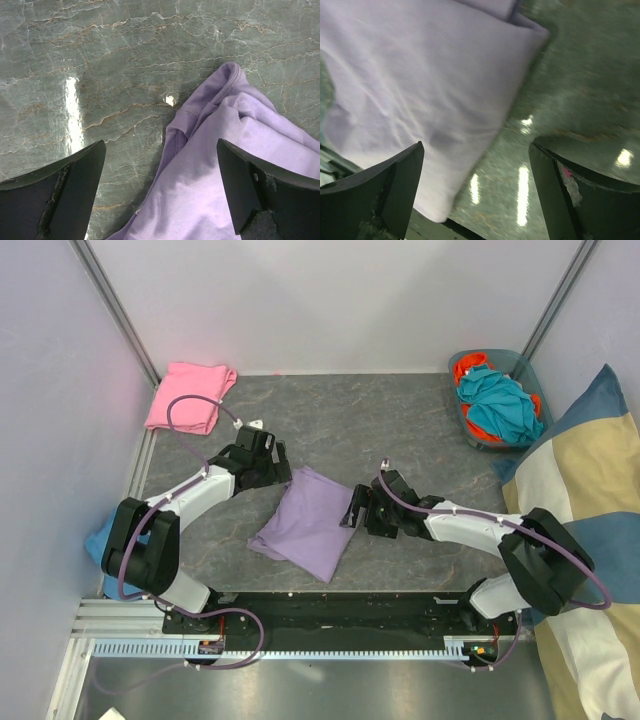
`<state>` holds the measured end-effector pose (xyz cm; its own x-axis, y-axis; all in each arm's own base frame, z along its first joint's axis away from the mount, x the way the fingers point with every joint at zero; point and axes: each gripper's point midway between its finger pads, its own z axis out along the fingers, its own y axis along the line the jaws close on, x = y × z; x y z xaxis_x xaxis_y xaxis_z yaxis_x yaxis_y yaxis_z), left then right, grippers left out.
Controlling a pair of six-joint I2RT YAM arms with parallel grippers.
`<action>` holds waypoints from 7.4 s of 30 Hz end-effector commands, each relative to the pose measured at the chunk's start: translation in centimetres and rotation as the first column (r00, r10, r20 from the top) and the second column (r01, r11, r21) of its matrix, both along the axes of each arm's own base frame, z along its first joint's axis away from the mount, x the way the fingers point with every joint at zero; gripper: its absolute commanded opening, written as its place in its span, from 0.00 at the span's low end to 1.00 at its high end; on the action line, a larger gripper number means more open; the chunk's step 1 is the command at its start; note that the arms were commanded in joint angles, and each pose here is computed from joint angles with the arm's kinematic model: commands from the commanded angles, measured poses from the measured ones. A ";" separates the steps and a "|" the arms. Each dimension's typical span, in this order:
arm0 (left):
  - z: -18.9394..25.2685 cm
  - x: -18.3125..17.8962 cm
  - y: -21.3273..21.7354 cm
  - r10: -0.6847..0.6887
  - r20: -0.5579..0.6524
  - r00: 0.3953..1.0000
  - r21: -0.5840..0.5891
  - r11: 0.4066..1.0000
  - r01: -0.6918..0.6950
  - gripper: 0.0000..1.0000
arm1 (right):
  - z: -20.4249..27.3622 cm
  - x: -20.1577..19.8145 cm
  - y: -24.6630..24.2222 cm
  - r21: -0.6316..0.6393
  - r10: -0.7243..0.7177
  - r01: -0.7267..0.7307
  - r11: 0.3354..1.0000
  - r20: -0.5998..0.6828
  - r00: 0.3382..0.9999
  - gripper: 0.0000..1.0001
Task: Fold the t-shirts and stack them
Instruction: Smooth out wrinkles on the folded tshirt, then put the neatly folded tshirt into the corner of the board with the left arm
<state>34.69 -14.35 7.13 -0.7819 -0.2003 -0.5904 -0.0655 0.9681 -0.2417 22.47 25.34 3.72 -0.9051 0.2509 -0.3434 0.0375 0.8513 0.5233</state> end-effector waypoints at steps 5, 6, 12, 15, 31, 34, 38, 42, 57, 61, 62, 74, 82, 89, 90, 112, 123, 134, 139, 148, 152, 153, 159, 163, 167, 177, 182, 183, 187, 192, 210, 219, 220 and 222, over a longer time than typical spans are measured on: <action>0.4 -0.8 0.3 0.009 0.001 1.000 -0.014 1.000 -0.009 1.00 | -2.7 1.4 2.4 0.039 -0.003 0.004 0.999 -0.032 0.999 0.95; 0.4 -1.0 0.4 0.010 -0.002 1.000 -0.014 1.000 -0.010 1.00 | -3.6 1.5 2.5 0.017 0.002 -0.001 1.000 -0.046 0.999 0.95; 0.8 -2.4 1.0 0.025 -0.004 1.000 -0.013 1.000 -0.025 1.00 | -4.4 5.4 4.5 -0.043 0.058 -0.058 0.997 -0.003 0.998 0.95; 1.1 -3.0 1.4 0.034 0.000 0.999 -0.013 0.999 -0.034 1.00 | -4.7 7.7 4.8 -0.093 0.074 -0.073 0.993 0.013 0.997 0.95; -2.8 -9.7 2.9 0.143 -0.122 0.982 -0.092 0.984 -0.155 1.00 | -2.1 10.7 1.5 -0.146 0.058 -0.050 0.988 0.054 0.997 0.95; -4.4 -10.7 3.1 0.181 -0.135 0.974 -0.119 0.973 -0.198 1.00 | -1.9 10.1 1.5 -0.135 0.064 -0.056 0.989 0.049 0.997 0.95; -6.3 -11.7 3.3 0.208 -0.168 0.964 -0.129 0.965 -0.230 1.00 | -1.1 9.8 1.5 -0.122 0.077 -0.070 0.990 0.054 0.996 0.95; -6.8 -11.6 2.6 0.192 -0.166 0.967 -0.159 0.963 -0.218 1.00 | -0.7 9.5 1.5 -0.118 0.092 -0.085 0.989 0.052 0.994 0.95; -6.8 -12.5 -1.0 -0.049 -0.264 0.963 -0.240 0.971 -0.017 0.97 | 2.0 9.5 1.7 -0.083 0.086 -0.079 0.993 0.091 0.992 0.95; -7.5 -13.0 -2.6 -0.091 -0.304 0.949 -0.279 0.960 0.002 0.96 | 2.8 9.6 1.2 -0.097 0.075 -0.064 0.993 0.112 0.991 0.96; -7.9 -13.4 -3.1 -0.105 -0.317 0.942 -0.278 0.960 0.013 0.96 | 2.9 9.6 1.0 -0.104 0.070 -0.058 0.993 0.118 0.991 0.96; -8.1 -12.9 -8.9 -0.182 -0.325 0.928 -0.283 0.955 0.088 0.96 | 5.9 10.0 -1.2 -0.140 0.006 0.020 0.990 0.181 0.983 0.96; -7.3 -13.3 -6.8 -0.116 -0.315 0.942 -0.211 0.976 0.050 1.00 | 6.5 9.9 -3.1 -0.159 -0.013 0.044 0.986 0.191 0.981 0.96; -8.9 -17.2 -6.0 -0.053 -0.393 0.918 -0.289 0.955 -0.068 1.00 | 6.0 9.9 -3.1 -0.160 -0.004 0.034 0.987 0.179 0.984 0.96; -9.4 -17.8 -5.7 -0.045 -0.406 0.913 -0.290 0.954 -0.082 1.00 | 6.0 9.9 -3.1 -0.161 -0.004 0.033 0.986 0.178 0.984 0.96; -15.5 -18.9 -7.7 0.021 -0.525 0.851 -0.399 0.877 -0.267 0.90 | 5.8 9.5 -3.1 -0.159 0.008 0.018 0.987 0.162 0.987 0.97; -16.8 -19.0 -7.4 0.036 -0.544 0.838 -0.371 0.886 -0.279 0.83 | 4.1 10.0 -5.3 -0.264 -0.059 0.104 0.959 0.174 0.983 0.97; -16.4 -19.5 -7.0 0.035 -0.538 0.842 -0.371 0.888 -0.273 0.83 | 1.0 15.9 -6.6 -0.287 -0.115 0.178 0.941 0.224 0.968 0.97; -16.4 -19.4 -6.9 0.039 -0.537 0.843 -0.364 0.890 -0.273 0.83 | -0.2 16.8 -6.1 -0.290 -0.096 0.152 0.945 0.199 0.975 0.97; -16.5 -18.7 -7.0 0.063 -0.533 0.844 -0.349 0.892 -0.287 0.84 | -1.9 12.6 -4.8 -0.163 -0.095 0.106 0.981 0.077 0.992 0.97; -16.6 -18.1 -7.2 0.080 -0.530 0.844 -0.340 0.892 -0.298 0.84 | -1.8 10.9 -4.3 -0.117 -0.101 0.105 0.988 0.042 0.994 0.96; -16.7 -18.1 -7.2 0.084 -0.534 0.841 -0.336 0.892 -0.302 0.84 | -1.9 10.1 -3.9 -0.104 -0.096 0.098 0.990 0.026 0.995 0.96; -16.8 -17.0 -7.9 0.099 -0.532 0.841 -0.334 0.888 -0.316 0.84 | -1.0 7.8 -1.3 -0.046 -0.050 0.050 0.998 0.001 0.999 0.97; -16.6 -16.3 -8.3 0.105 -0.523 0.846 -0.332 0.889 -0.316 0.84 | -0.4 6.7 0.1 -0.014 -0.051 0.051 0.999 -0.007 0.999 0.97; -16.7 -16.1 -8.4 0.114 -0.518 0.848 -0.322 0.892 -0.316 0.82 | 0.0 6.2 0.7 -0.008 -0.059 0.059 0.998 -0.001 0.998 0.96; -17.6 -15.9 -9.0 0.102 -0.525 0.845 -0.314 0.900 -0.303 0.02 | 0.4 6.0 -0.3 -0.044 -0.066 0.067 0.997 0.018 0.998 0.97; -17.1 -15.9 -8.7 0.087 -0.501 0.861 -0.307 0.912 -0.271 0.02 | 1.9 6.9 -0.6 -0.059 -0.069 0.074 0.996 0.075 0.995 0.97; -16.9 -15.8 -8.6 0.085 -0.496 0.864 -0.303 0.916 -0.263 0.02 | 3.4 7.7 -0.5 -0.049 -0.071 0.077 0.996 0.111 0.991 0.98; -14.4 -14.3 -8.7 0.034 -0.437 0.899 -0.272 0.947 -0.169 0.02 | 7.9 11.3 -3.4 -0.122 -0.105 0.142 0.982 0.267 0.958 0.98; -9.0 -10.9 -8.7 -0.085 -0.321 0.943 -0.142 0.989 0.041 0.02 | 12.2 13.9 -7.1 -0.119 -0.159 0.215 0.969 0.359 0.920 0.98; 3.0 8.2 -4.8 -0.359 -0.111 0.927 0.524 0.771 0.361 0.02 | 8.1 10.8 -7.6 -0.104 -0.140 0.173 0.979 0.270 0.953 0.98; 5.6 14.5 0.2 -0.388 -0.139 0.911 0.763 0.545 0.349 0.02 | 6.0 10.1 -7.2 -0.100 -0.121 0.147 0.984 0.228 0.966 0.98; 6.0 15.2 1.3 -0.375 -0.135 0.917 0.775 0.537 0.334 0.02 | 5.6 10.1 -7.3 -0.103 -0.124 0.149 0.983 0.219 0.968 0.98; 7.0 16.6 2.8 -0.366 -0.117 0.923 0.808 0.505 0.303 0.02 | 5.5 9.8 -6.7 -0.081 -0.104 0.122 0.989 0.198 0.975 0.98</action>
